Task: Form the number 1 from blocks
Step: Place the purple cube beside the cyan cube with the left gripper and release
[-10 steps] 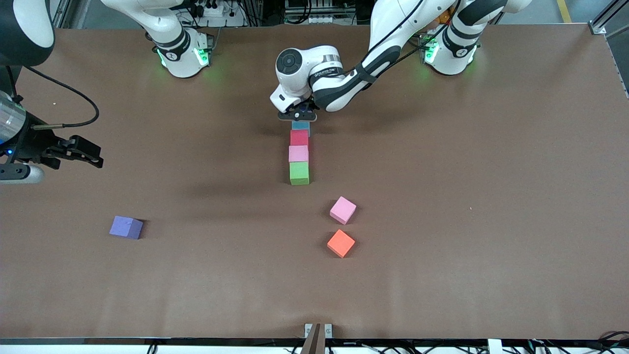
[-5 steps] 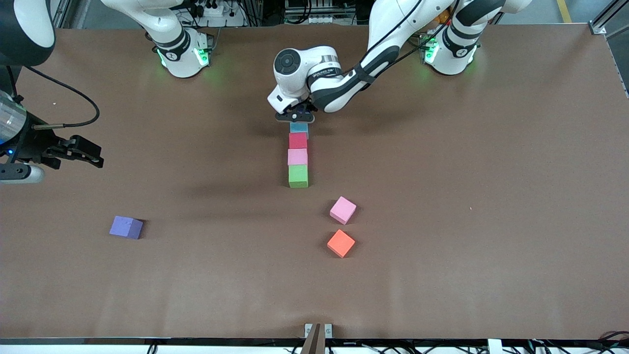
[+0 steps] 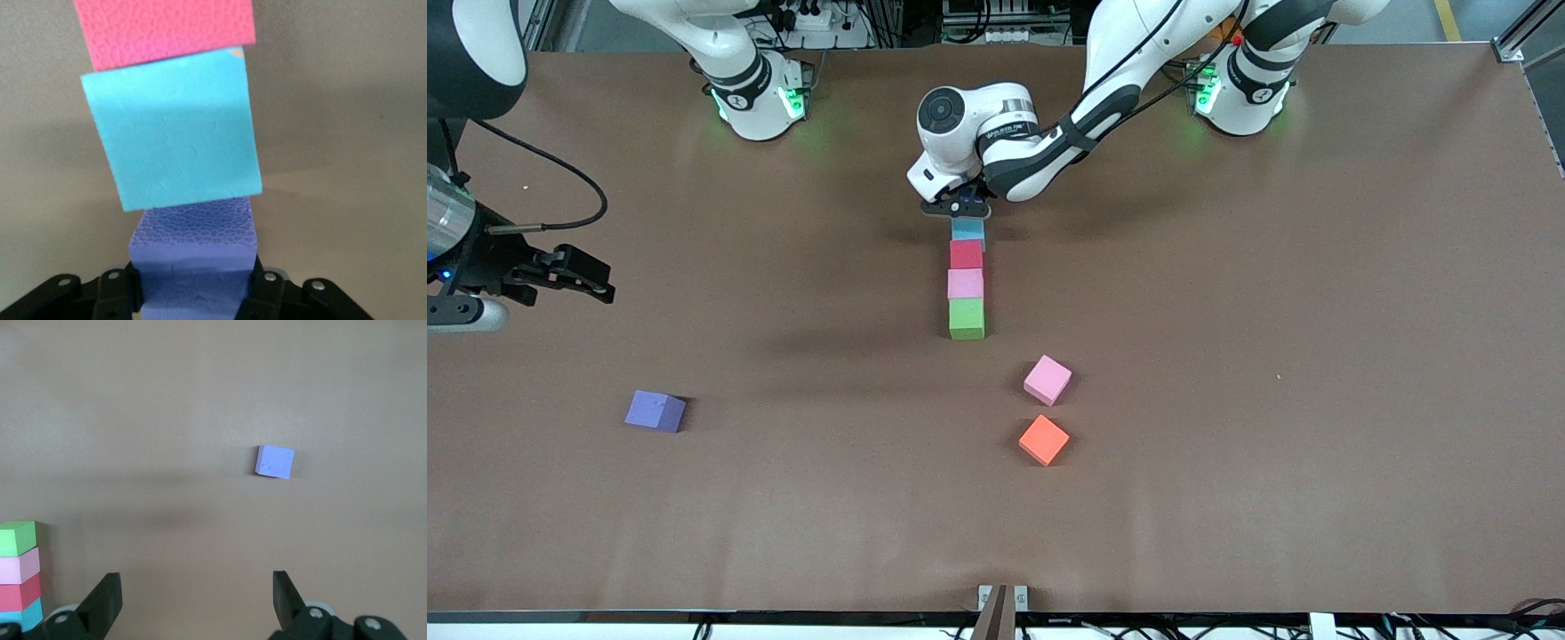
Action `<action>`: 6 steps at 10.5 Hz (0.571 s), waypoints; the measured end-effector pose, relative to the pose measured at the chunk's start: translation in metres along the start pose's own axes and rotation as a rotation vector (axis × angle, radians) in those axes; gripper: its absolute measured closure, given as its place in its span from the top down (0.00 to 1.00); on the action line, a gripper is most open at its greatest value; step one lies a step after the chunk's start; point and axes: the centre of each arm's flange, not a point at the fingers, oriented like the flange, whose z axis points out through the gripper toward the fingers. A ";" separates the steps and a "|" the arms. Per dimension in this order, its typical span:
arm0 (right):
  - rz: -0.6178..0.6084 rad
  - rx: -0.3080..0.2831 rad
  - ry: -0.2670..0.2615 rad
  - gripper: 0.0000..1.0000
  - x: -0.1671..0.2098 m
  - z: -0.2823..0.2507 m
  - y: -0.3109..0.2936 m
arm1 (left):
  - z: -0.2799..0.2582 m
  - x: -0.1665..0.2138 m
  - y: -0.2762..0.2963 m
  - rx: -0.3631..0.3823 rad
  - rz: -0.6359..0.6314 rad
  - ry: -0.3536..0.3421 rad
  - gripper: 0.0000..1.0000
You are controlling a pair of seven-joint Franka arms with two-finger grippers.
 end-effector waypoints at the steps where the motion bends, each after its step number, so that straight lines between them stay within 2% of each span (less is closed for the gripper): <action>1: 0.000 0.000 0.000 1.00 0.000 0.000 0.000 | 0.001 0.006 -0.003 0.004 -0.010 0.004 0.55; 2: 0.000 0.000 0.000 1.00 0.000 0.000 0.000 | 0.002 0.008 -0.005 0.007 -0.014 0.005 0.55; 3: 0.000 0.000 0.000 1.00 0.000 0.000 0.000 | 0.003 0.005 -0.002 0.009 -0.007 0.007 0.63; 5: 0.000 0.000 0.000 1.00 0.000 0.000 0.000 | 0.011 -0.007 0.008 0.030 0.005 0.030 0.95; 6: 0.000 0.000 0.000 1.00 0.000 0.000 0.000 | 0.013 -0.012 0.012 0.035 0.003 0.038 1.00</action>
